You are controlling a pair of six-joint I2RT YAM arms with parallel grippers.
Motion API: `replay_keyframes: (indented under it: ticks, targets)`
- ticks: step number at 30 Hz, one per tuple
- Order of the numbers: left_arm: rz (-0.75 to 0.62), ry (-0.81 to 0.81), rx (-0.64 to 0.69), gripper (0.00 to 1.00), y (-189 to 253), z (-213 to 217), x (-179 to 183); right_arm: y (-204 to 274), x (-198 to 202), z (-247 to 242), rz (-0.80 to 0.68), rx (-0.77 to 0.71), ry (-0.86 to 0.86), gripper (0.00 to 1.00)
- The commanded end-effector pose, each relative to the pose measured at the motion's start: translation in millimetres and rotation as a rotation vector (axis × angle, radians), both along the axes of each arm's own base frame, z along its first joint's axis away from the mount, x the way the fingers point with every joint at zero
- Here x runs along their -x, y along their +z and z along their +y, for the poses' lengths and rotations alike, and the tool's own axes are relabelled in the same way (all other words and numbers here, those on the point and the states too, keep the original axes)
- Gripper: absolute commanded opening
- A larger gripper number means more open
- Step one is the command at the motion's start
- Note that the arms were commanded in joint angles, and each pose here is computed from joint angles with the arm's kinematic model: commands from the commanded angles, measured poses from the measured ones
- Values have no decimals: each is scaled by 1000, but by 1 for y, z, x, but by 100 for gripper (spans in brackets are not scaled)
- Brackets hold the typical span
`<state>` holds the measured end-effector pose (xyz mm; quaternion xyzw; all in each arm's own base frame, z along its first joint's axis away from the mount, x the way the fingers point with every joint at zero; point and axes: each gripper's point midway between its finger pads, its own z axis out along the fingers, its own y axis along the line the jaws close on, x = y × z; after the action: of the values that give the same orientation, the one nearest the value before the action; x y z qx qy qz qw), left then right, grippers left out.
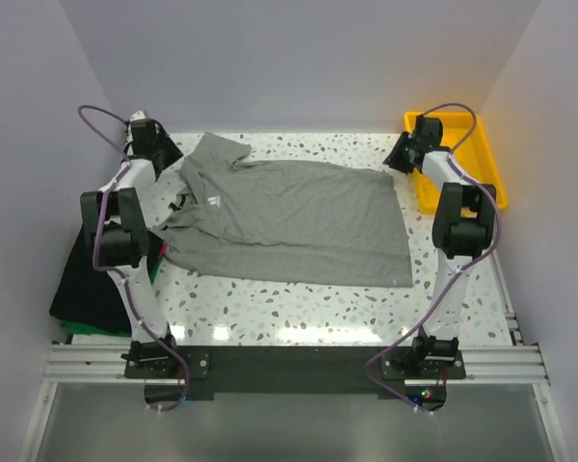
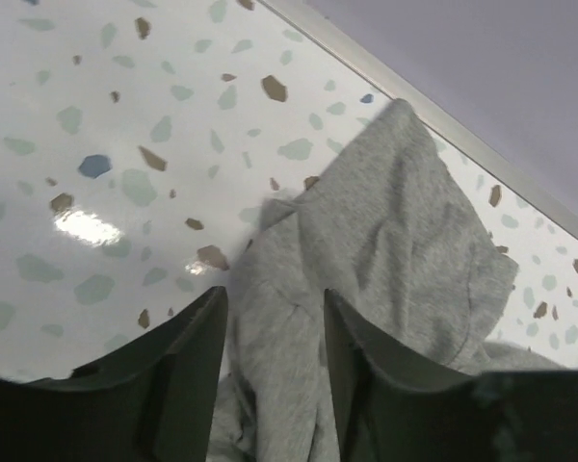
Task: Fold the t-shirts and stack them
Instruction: Fold the tshirt
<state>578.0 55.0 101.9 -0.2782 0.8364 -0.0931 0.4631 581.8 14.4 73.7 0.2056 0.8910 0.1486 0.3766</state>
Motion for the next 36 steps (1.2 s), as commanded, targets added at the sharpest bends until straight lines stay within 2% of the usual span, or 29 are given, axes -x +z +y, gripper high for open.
replay_keyframes:
  ticks: [1, 5, 6, 7, 8, 9, 11, 12, 13, 16, 18, 19, 21, 22, 27, 36]
  targets:
    - [-68, 152, -82, 52, 57, 34, 3, 19, -1, -1, -41, 19, 13, 29]
    - [-91, 109, -99, 53, 67, 17, -6, 18, -3, -2, -37, 25, 17, 30]
    - [-121, 88, -116, 53, 84, 11, -16, 17, -3, -1, -36, 23, 19, 31]
    - [-111, 65, -149, 54, 86, 5, -22, 18, -4, -1, -37, 21, 22, 31]
    - [-33, 50, -173, 54, 61, -5, -24, 17, -4, -1, -34, 20, 23, 31]
    - [-71, 35, -191, 54, 82, -11, -38, 17, -5, -1, -36, 21, 24, 31]
    - [12, -9, -227, 54, 51, -23, -46, 17, -6, 0, -39, 17, 26, 31]
    - [-11, -13, -244, 54, 63, -26, -56, 17, -6, 0, -39, 17, 26, 31]
    - [22, -22, -249, 55, 45, -27, -60, 17, -7, 1, -39, 14, 28, 31]
    - [49, -41, -258, 63, 26, -27, -67, 18, -8, 2, -46, 9, 33, 31]
    - [51, -82, -265, 68, 16, -47, -71, 19, -9, 2, -50, 8, 33, 31]
    - [59, -91, -269, 78, 6, -51, -73, 20, -10, 3, -57, 2, 34, 31]
    - [64, -110, -276, 79, -3, -53, -76, 21, -11, 5, -65, -7, 38, 31]
    - [81, -116, -281, 86, -16, -54, -76, 23, -13, 5, -75, -13, 38, 31]
    - [102, -116, -310, 87, -37, -52, -84, 24, -13, 10, -84, -29, 52, 31]
    - [108, -99, -357, 80, -54, -47, -87, 18, -13, 9, -82, -24, 51, 31]
